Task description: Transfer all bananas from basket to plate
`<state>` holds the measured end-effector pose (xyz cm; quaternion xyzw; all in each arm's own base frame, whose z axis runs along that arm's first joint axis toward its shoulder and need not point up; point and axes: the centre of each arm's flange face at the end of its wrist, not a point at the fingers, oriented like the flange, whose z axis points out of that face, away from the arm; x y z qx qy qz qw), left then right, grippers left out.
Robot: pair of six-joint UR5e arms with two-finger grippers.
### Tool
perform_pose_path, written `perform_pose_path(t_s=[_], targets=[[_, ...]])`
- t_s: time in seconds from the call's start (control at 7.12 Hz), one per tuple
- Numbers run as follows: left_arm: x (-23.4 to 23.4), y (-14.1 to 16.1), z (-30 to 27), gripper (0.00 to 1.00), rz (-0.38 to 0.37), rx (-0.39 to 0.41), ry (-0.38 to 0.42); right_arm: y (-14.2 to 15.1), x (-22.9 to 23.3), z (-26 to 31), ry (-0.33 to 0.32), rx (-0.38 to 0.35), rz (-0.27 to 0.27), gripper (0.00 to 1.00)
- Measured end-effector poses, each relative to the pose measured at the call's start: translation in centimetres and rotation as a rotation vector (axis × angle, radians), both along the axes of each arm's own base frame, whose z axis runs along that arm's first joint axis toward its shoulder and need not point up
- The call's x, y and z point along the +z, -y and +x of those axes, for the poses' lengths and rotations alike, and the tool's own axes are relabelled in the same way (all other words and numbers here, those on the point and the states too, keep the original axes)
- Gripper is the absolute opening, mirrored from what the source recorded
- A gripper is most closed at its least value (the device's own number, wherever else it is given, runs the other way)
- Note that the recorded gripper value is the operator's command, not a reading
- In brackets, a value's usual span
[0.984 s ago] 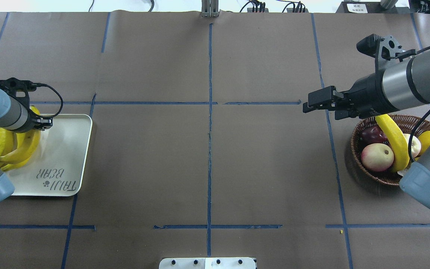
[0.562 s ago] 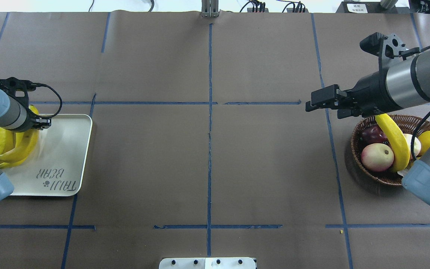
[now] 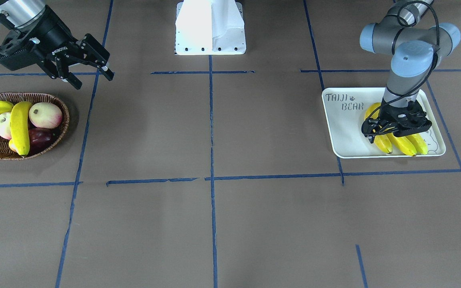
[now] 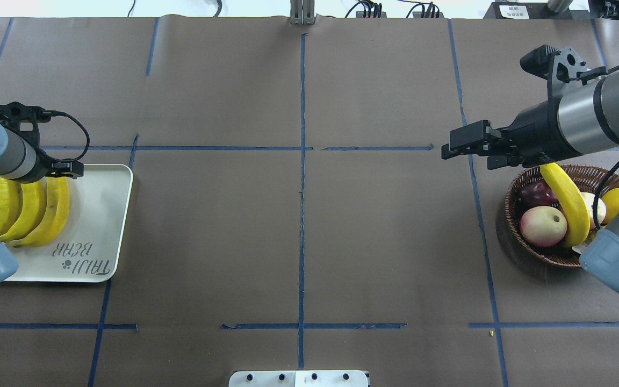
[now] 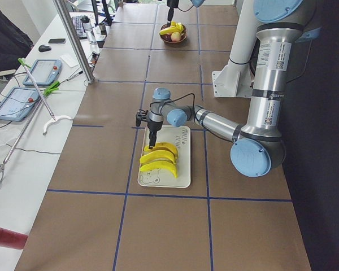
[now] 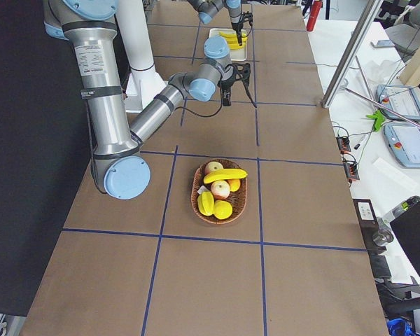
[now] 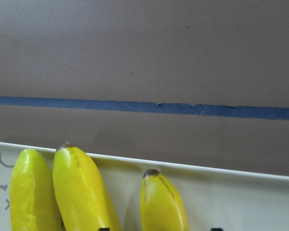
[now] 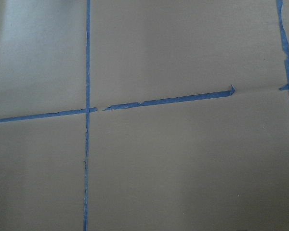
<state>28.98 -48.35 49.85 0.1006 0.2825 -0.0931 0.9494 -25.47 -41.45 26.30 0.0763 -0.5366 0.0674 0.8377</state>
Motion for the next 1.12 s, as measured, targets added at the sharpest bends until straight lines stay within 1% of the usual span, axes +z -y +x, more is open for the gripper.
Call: perform_pose_path(t_s=[0.14, 0.28, 0.42, 0.7, 0.84, 0.98, 1.12], targets=[[-2.4, 0.7, -1.2, 1.00, -0.023, -0.012, -0.071, -0.3, 1.1, 0.4, -0.018, -0.004, -0.001, 1.00], [-5.5, 1.6, -1.9, 1.00, -0.066, -0.024, -0.153, -0.9, 3.1, 1.5, -0.056, -0.018, 0.015, 1.00], [-8.9, 2.4, -2.1, 1.00, -0.096, -0.029, -0.207, -1.4, 5.9, 3.2, -0.110, -0.037, 0.041, 1.00], [-16.3, 3.5, -0.9, 1.00, -0.165, -0.056, -0.289, -2.5, 12.4, 7.0, -0.236, -0.089, 0.086, 1.00], [-19.0, 3.7, -0.2, 1.00, -0.195, -0.070, -0.331, -2.7, 14.9, 8.0, -0.281, -0.112, 0.095, 1.00], [-20.5, 3.5, 0.7, 1.00, -0.211, -0.065, -0.358, -2.4, 17.2, 8.1, -0.319, -0.131, 0.090, 1.00], [-21.1, 3.1, 1.6, 1.00, -0.221, -0.055, -0.369, -1.7, 19.6, 7.8, -0.357, -0.147, 0.079, 0.99]])
